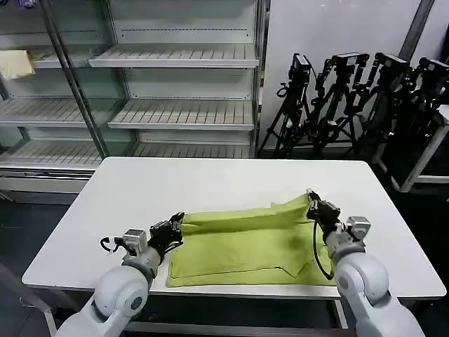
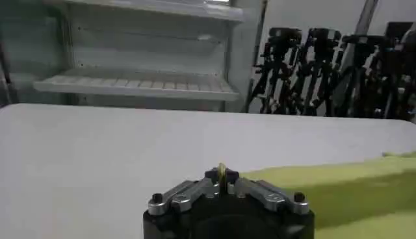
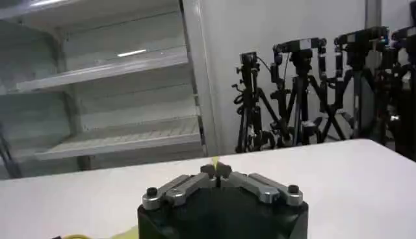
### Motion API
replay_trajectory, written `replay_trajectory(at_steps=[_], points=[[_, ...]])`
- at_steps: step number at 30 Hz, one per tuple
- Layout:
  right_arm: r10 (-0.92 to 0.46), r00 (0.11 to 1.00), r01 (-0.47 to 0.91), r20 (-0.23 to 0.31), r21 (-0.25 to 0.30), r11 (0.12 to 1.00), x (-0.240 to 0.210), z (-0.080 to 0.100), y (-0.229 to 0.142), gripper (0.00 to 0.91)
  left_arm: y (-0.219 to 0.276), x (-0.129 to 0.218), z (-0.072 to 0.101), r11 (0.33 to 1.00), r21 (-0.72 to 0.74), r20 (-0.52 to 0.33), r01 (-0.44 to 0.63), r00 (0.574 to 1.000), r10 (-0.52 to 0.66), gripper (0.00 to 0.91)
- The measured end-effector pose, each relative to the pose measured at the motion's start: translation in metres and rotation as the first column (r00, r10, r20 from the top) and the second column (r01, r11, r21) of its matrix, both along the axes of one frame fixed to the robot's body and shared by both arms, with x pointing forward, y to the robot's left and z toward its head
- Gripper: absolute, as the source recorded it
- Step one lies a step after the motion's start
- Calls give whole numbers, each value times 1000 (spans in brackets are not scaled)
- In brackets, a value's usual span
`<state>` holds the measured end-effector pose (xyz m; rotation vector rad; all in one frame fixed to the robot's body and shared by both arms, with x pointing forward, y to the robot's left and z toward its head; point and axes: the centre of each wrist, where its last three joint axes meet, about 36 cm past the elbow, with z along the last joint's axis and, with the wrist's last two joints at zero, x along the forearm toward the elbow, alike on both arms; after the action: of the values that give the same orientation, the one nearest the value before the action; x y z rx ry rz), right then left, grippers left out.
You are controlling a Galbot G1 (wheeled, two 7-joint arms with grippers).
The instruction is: Fold and organize the clothes.
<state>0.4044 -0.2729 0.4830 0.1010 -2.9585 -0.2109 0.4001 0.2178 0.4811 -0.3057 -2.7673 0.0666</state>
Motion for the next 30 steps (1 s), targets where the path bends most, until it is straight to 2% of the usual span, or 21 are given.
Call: replay_trajectory(at_steps=[9,17,19,20,21,22,23,24,30], points=[[-45,997,45,-59,0,999,-35,-21,-4,0,3,-24,-7,998,55,-6,18,1000,-17,91],[-67,993,67,-101,-5,998,-47,-35,-2,0,-4,-42,-19,993,112,-24,46,999,-44,101],[-66,992,65,-108,-9,998,-49,-38,-2,0,-5,-45,-22,991,126,-26,50,999,-47,191],[-65,992,64,-110,-12,998,-51,-39,-1,0,-6,-48,-25,990,134,-30,50,998,-46,574],[-65,992,63,-111,-15,998,-52,-40,0,0,-7,-49,-26,989,141,-32,50,998,-46,846],[-64,992,62,-112,-17,998,-52,-41,0,0,-7,-50,-27,987,150,-33,50,998,-45,907],[-62,992,60,-113,-21,998,-54,-42,1,373,-8,-52,-28,987,156,-34,49,998,-44,907],[-60,992,58,-115,-24,998,-55,-43,1,907,-8,-53,-28,986,160,-34,50,998,-45,907],[-62,994,58,-94,-50,997,-63,-43,3,907,-11,-61,-26,984,174,-15,31,999,-29,907]])
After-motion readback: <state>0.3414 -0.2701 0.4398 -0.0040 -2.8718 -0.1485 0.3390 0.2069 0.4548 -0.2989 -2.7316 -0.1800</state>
